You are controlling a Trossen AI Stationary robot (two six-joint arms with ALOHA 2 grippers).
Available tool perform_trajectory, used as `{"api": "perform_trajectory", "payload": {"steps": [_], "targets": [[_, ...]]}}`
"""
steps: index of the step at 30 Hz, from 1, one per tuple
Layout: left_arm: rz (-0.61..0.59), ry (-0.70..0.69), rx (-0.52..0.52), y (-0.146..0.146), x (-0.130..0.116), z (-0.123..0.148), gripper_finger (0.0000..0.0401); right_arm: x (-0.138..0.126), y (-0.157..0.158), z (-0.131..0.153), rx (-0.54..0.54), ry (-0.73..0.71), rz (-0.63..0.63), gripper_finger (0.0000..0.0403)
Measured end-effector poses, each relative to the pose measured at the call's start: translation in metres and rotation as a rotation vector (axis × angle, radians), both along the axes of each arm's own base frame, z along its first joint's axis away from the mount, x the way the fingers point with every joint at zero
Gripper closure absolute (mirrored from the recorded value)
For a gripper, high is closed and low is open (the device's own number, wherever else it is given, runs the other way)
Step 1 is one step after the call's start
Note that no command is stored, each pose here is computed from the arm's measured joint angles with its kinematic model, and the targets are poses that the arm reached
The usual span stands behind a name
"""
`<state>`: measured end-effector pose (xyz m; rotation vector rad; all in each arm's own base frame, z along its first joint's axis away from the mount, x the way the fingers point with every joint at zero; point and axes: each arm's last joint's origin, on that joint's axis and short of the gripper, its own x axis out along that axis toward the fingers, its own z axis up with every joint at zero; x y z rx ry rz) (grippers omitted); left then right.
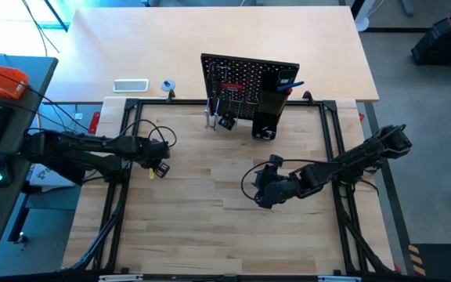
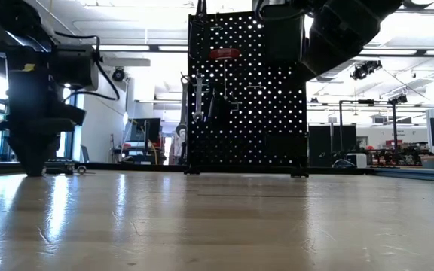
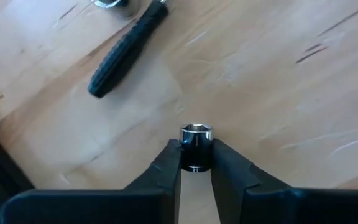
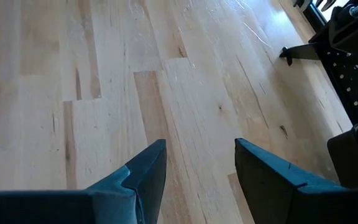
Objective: Hang tools onto peg board
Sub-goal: Put the socket into the bottom black bin on the peg board
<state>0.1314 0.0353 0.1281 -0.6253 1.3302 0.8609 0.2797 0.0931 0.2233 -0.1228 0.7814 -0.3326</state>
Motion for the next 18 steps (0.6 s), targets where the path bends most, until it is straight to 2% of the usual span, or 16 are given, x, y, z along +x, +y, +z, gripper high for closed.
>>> {"api": "perform_trajectory", "payload": {"steps": [6, 18], "targets": [[-0.073, -0.051, 0.010, 0.001, 0.012, 0.010, 0.0354, 0.000, 0.000, 0.000, -0.004, 0.000, 0.001, 0.0220], [-0.271, -0.464, 0.075, 0.009, 0.064, 0.057, 0.0355, 0.002, 0.000, 0.002, -0.034, -0.009, 0.028, 0.0220]]}}
